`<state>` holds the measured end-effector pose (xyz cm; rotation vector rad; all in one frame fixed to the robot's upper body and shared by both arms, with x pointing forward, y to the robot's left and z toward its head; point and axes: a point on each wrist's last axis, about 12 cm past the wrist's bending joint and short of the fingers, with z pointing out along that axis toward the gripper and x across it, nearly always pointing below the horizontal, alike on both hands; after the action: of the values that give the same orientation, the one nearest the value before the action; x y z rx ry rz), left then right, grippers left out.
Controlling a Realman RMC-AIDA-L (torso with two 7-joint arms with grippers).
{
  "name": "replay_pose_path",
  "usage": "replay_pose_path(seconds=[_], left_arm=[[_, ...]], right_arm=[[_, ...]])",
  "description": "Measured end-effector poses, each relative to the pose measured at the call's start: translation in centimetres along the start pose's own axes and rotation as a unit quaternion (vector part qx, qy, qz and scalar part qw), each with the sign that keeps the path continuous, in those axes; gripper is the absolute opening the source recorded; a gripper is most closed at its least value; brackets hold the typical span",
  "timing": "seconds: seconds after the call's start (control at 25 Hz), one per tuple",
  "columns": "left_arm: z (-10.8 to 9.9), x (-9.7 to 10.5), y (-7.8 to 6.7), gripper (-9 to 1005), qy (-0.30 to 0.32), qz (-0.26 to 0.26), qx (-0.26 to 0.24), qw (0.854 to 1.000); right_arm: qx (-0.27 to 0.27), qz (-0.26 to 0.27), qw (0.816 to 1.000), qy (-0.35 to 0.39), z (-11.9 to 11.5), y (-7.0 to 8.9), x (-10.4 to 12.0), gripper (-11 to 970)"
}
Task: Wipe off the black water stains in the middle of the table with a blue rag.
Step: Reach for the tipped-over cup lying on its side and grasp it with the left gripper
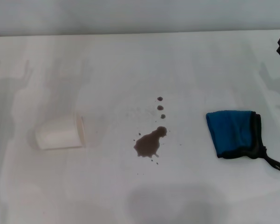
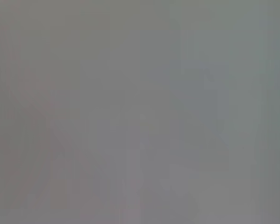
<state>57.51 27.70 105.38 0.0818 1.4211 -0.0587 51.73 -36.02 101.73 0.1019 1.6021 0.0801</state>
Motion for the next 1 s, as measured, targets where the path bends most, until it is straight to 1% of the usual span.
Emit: replay_pose_path(seconds=[0.36, 0.68, 0.88, 0.96, 1.0], left_arm=[[-0.4, -0.2, -0.1, 870, -0.016, -0.004, -0.001, 1.000], [-0.1, -0.5, -0.3, 866, -0.023, -0.005, 0.002, 1.000], [-1.0, -0.6, 0.2, 864, -0.041, -0.007, -0.007, 0.999], [-1.3, -0.6, 0.3, 863, -0.046, -0.005, -0.003, 0.999], [-1.5, -0.5, 0.2, 862, -0.044, -0.003, 0.007, 0.999]], right_arm=[[-0.005, 0.000, 1.000, -0.004, 0.4, 0.3, -0.2, 869], [-0.003, 0.000, 1.000, -0.003, 0.3, 0.2, -0.2, 868], [-0.002, 0.000, 1.000, -0.002, 0.2, 0.1, -0.1, 868], [-0.002, 0.000, 1.000, -0.002, 0.2, 0.1, -0.1, 867], [-0.002, 0.000, 1.000, -0.002, 0.2, 0.1, -0.1, 867]])
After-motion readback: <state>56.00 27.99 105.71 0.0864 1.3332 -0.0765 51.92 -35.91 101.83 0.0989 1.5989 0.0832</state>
